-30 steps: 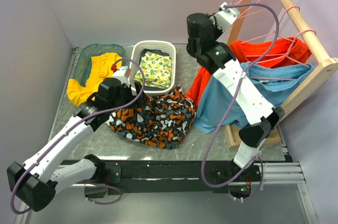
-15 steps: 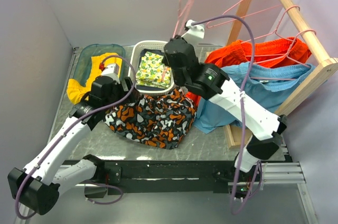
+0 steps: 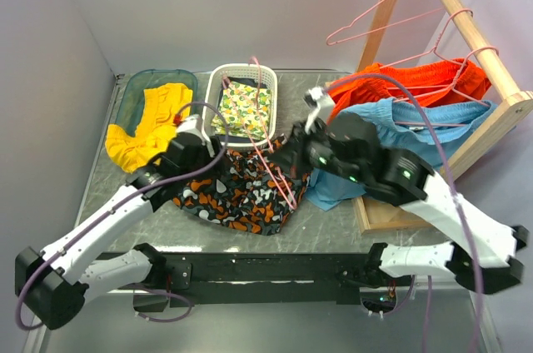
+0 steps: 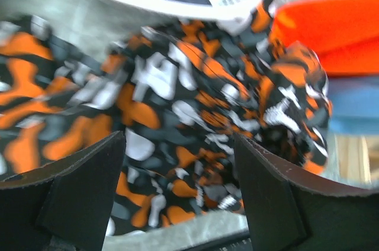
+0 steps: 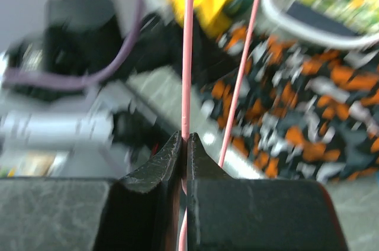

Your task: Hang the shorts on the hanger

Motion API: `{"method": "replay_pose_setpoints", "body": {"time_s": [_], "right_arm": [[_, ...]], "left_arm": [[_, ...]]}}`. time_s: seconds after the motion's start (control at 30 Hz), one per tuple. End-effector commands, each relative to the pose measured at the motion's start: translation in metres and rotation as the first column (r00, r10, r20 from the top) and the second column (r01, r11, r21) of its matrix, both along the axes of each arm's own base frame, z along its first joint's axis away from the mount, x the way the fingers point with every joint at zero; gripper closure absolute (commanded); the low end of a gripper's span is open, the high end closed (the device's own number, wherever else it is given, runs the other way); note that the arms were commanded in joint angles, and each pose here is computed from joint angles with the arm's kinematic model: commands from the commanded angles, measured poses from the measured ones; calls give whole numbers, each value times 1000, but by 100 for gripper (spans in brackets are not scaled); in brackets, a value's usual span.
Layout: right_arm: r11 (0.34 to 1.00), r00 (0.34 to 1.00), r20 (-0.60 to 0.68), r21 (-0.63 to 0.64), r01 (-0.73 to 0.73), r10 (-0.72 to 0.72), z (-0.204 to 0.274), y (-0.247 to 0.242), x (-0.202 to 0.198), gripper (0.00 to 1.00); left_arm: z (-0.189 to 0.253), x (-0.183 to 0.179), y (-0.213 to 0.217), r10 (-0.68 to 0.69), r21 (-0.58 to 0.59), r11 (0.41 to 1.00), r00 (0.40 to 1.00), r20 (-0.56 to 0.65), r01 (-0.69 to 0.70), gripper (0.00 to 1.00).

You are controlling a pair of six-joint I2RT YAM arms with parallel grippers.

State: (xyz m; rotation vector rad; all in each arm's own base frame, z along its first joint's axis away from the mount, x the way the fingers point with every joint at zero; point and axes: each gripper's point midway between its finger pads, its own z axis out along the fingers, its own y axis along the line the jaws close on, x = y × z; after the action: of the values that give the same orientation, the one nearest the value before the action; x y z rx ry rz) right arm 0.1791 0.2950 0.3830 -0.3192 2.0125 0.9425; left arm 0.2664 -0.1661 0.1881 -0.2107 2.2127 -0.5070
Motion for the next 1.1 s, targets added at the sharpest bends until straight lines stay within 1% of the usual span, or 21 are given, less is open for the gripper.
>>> {"method": "replay_pose_setpoints", "body": {"time_s": [0.0, 0.07, 0.1, 0.17, 0.2, 0.27, 0.33, 0.4, 0.47, 0.53, 0.67, 0.77, 0.83, 0.9, 0.97, 1.0, 1.07], "right_arm": [[983, 983, -35, 42, -180, 181, -7, -20, -53, 100], [987, 987, -35, 53, -152, 154, -6, -37, -58, 100], [992, 991, -50, 21, -125, 126, -15, -45, -58, 100], [995, 994, -48, 21, -93, 94, -16, -59, -60, 100], [995, 993, -61, 12, -99, 100, -20, -62, -63, 100], [994, 992, -65, 34, -104, 106, -18, -67, -69, 100], [995, 992, -74, 30, -95, 97, -22, -72, -71, 100], [996, 993, -83, 18, -85, 87, -25, -78, -73, 100], [996, 993, -77, 23, -85, 86, -21, -84, -75, 100], [996, 992, -81, 16, -93, 94, -19, -88, -80, 100], [991, 988, -85, 28, -128, 130, -8, -95, -90, 100], [989, 985, -95, -3, -146, 145, -9, -100, -95, 100], [986, 982, -105, -33, -164, 160, -14, -101, -98, 100], [982, 978, -119, -50, -180, 173, -18, -101, -100, 100], [982, 978, -126, -68, -175, 165, -23, -102, -99, 100], [983, 980, -131, -83, -161, 149, -27, -104, -97, 100], [982, 978, -140, -84, -167, 154, -30, -104, -99, 100]], "left_arm": [[-4, 0, -25, 11, -56, 998, 1000, 21, -10, 22], [-5, -2, -35, -8, -77, 997, 999, 33, 11, 22], [-6, -5, -41, -17, -84, 996, 999, 40, 21, 22], [-7, 1, -45, 6, -90, 996, 999, 51, -1, 22], [-9, 5, -44, 31, -87, 996, 998, 53, -26, 22], [-10, 12, -49, 38, -97, 995, 997, 61, -32, 22], [-9, 17, -51, 55, -106, 993, 996, 75, -47, 23], [-7, 22, -49, 85, -109, 991, 992, 88, -76, 26], [-9, 29, -42, 128, -66, 990, 988, 91, -122, 32], [-16, 35, -38, 151, -25, 989, 985, 83, -149, 34], [-20, 39, -40, 154, -7, 988, 984, 85, -154, 47], [-21, 43, -38, 166, 6, 986, 982, 88, -167, 59], [-19, 47, -38, 168, 6, 985, 981, 99, -170, 64], [-23, 49, -38, 152, 5, 988, 984, 89, -153, 61], [-25, 50, -44, 121, -5, 993, 988, 93, -121, 56], [-27, 49, -48, 90, -5, 996, 992, 89, -90, 55], [-29, 50, -48, 93, -6, 996, 992, 82, -93, 55]]}}
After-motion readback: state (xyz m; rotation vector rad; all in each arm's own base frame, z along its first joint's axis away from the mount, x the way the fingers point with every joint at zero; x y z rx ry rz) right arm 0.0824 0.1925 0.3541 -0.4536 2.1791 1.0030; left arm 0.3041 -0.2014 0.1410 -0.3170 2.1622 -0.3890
